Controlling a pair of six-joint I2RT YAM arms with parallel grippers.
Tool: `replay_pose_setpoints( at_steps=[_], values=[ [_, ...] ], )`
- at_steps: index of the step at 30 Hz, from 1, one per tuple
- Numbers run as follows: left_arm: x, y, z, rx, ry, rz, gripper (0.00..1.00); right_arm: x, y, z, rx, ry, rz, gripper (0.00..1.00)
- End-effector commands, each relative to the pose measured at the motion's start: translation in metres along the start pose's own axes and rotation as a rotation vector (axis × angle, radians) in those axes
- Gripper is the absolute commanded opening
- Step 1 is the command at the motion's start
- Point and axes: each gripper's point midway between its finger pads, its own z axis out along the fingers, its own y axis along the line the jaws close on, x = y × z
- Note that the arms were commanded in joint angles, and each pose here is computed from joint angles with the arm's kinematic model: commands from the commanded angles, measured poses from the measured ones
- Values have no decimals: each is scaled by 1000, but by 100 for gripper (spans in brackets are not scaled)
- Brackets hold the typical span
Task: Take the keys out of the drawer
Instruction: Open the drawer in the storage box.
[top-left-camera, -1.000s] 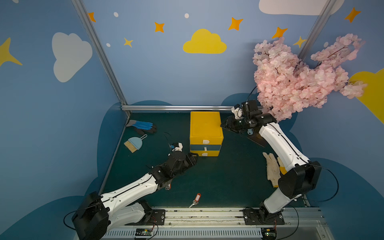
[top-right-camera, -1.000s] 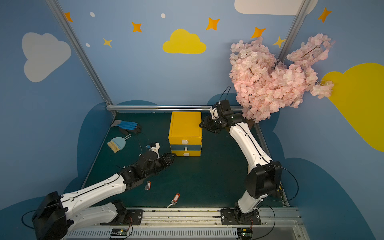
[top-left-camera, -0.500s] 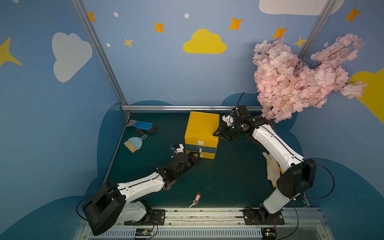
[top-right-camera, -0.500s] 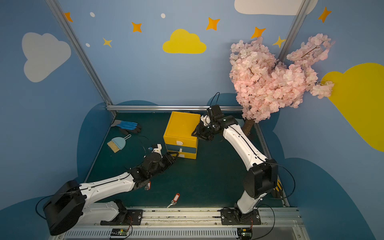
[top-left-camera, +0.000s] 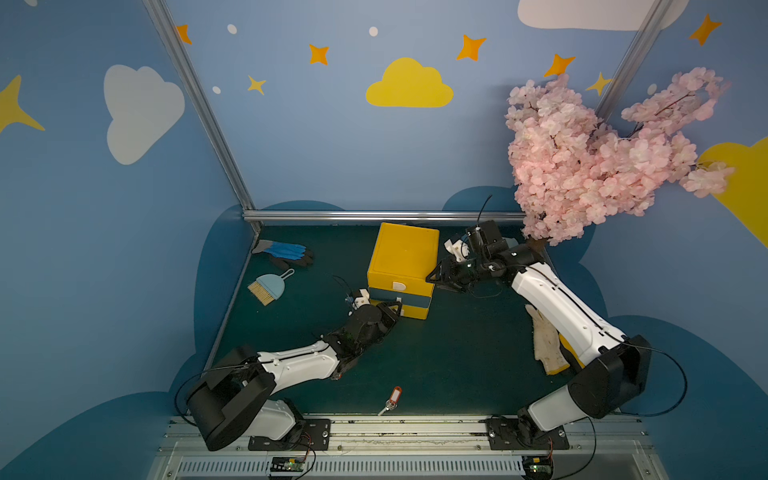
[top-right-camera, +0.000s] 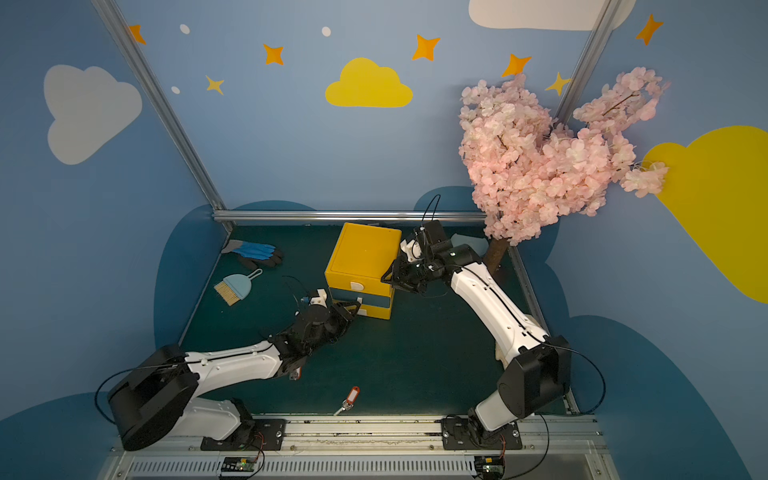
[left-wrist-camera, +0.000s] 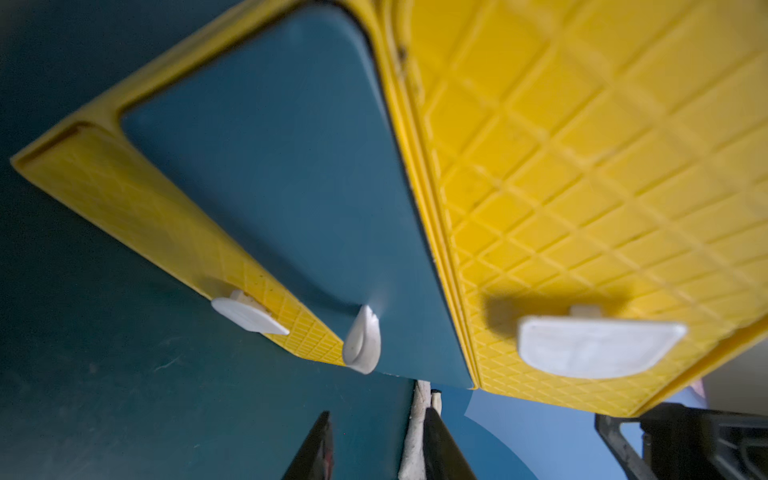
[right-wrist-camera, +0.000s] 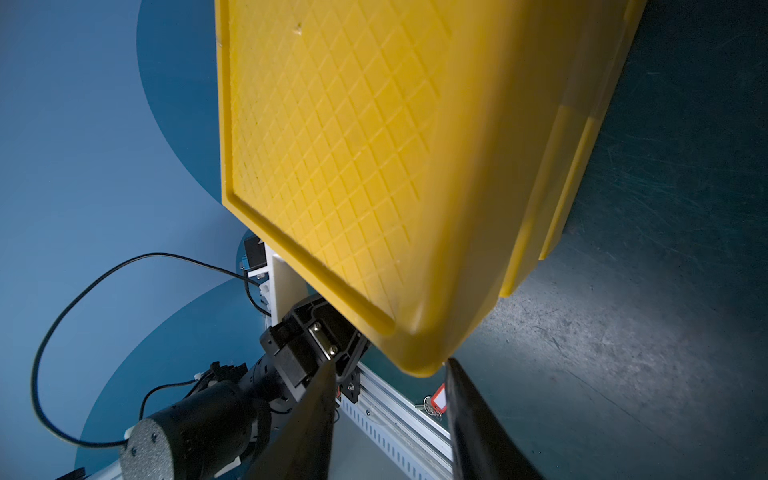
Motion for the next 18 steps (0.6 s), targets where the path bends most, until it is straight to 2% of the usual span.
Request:
replay_pose_setpoints(
  at_steps=[1, 9, 18],
  values=[
    [-6, 1, 5, 30, -49, -57, 36, 2, 5, -6, -21, -25, -22, 44],
    [0, 7, 20, 34, -43, -117, 33, 0, 4, -6, -24, -32, -24, 44],
    [-7, 11, 22, 29, -111, -149, 29, -1, 3, -3, -26, -22, -24, 43]
  ],
)
